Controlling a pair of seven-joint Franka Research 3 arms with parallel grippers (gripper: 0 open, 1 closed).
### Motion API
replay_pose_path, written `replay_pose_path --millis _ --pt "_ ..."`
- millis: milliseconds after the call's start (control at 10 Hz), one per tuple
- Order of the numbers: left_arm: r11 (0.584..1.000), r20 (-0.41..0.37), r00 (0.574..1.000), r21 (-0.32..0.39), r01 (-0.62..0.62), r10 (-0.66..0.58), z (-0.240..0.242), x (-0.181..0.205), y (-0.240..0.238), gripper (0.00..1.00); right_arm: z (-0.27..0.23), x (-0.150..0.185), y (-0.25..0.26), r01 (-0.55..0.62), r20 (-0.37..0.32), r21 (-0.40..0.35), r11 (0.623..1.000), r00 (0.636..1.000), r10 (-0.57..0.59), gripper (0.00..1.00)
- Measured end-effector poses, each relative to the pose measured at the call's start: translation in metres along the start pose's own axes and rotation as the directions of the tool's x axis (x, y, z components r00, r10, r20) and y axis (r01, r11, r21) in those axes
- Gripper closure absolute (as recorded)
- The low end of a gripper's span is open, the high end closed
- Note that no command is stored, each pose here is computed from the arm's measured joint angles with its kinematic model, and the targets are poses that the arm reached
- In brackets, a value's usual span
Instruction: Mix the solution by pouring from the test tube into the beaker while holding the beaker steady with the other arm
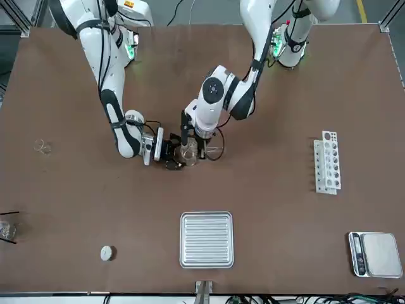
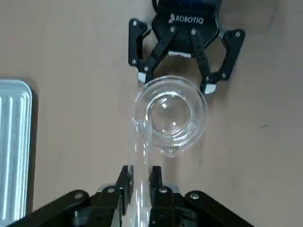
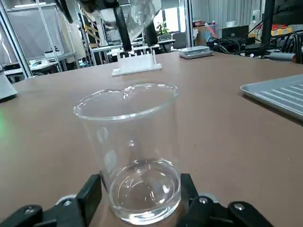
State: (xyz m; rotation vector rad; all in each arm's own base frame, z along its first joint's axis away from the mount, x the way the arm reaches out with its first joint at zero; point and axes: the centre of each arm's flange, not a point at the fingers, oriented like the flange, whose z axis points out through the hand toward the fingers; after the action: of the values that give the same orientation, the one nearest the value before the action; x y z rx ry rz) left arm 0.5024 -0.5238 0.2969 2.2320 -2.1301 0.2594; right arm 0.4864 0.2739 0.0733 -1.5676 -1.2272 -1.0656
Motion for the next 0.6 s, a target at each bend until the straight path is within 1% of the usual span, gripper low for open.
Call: replay_pose_path --millis 200,400,600 --pt "1.0 0.056 0.998 0.026 0.007 -0.008 0.0019 0.0063 0.0048 0.78 0.0 0.0 0.0 0.0 0.0 0.0 1.0 1.0 0.0 0.27" --pt "1.0 0.077 0.997 0.03 -0.004 0.001 0.0068 0.0097 0.0081 0.78 0.0 0.0 0.0 0.0 0.0 0.0 1.0 1.0 0.0 0.27" --pt "0.998 0.122 0.993 0.062 -0.02 0.012 0.0086 0.0125 0.0107 0.78 0.0 0.0 0.0 0.0 0.0 0.0 1.0 1.0 0.0 0.27"
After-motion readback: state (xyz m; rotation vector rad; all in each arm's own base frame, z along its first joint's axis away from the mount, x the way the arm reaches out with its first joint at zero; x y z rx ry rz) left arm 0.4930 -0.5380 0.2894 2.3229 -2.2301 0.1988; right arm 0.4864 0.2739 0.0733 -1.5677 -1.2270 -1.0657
